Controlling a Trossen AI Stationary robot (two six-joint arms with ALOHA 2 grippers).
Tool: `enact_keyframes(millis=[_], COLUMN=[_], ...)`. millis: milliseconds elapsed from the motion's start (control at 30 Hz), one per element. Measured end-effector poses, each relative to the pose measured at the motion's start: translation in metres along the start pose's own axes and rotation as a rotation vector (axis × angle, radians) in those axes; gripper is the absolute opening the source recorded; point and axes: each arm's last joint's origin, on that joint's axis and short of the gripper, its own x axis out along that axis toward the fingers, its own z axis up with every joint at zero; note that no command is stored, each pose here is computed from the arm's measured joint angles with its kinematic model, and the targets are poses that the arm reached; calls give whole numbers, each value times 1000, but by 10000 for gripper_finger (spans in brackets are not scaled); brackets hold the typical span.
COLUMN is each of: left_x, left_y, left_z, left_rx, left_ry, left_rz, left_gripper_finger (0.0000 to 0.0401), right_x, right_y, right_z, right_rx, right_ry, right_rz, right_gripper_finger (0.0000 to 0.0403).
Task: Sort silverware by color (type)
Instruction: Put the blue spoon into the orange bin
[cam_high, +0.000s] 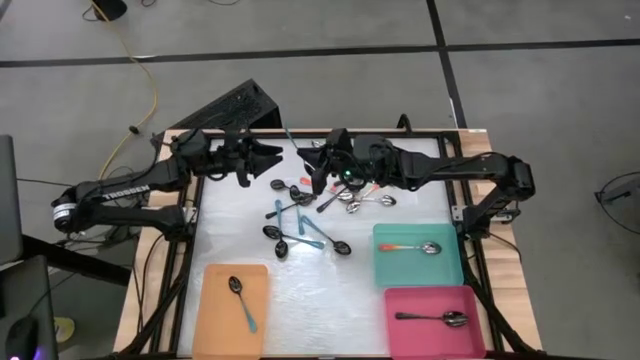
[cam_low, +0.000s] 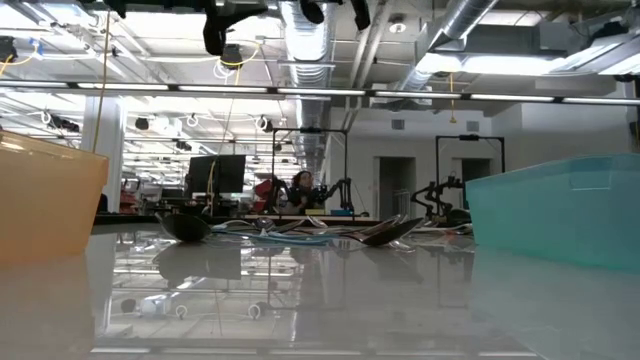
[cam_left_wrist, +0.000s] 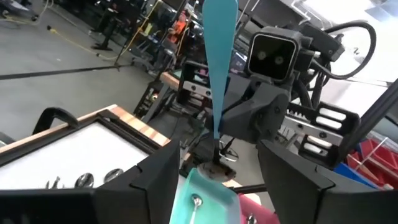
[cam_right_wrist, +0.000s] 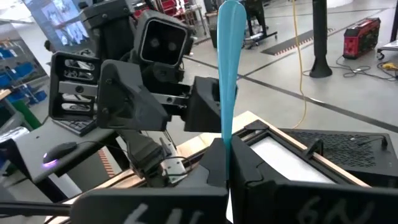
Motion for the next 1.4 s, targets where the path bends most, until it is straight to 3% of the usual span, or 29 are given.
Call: enact_keyframes(millis=[733,1400], left_x=[26,30], left_y=[4,6], left_z=[-5,-6], left_rx=[8,-44], left_ry=[-62,-78], left_rz=[-82,-55], left_gripper_finger=[204,204], right_x=[-1,6], right_y=[6,9], right_z=[-11,-24], right_rx=[-4,-3], right_ry=[27,60], right_rz=[19,72], right_gripper_finger=[5,5])
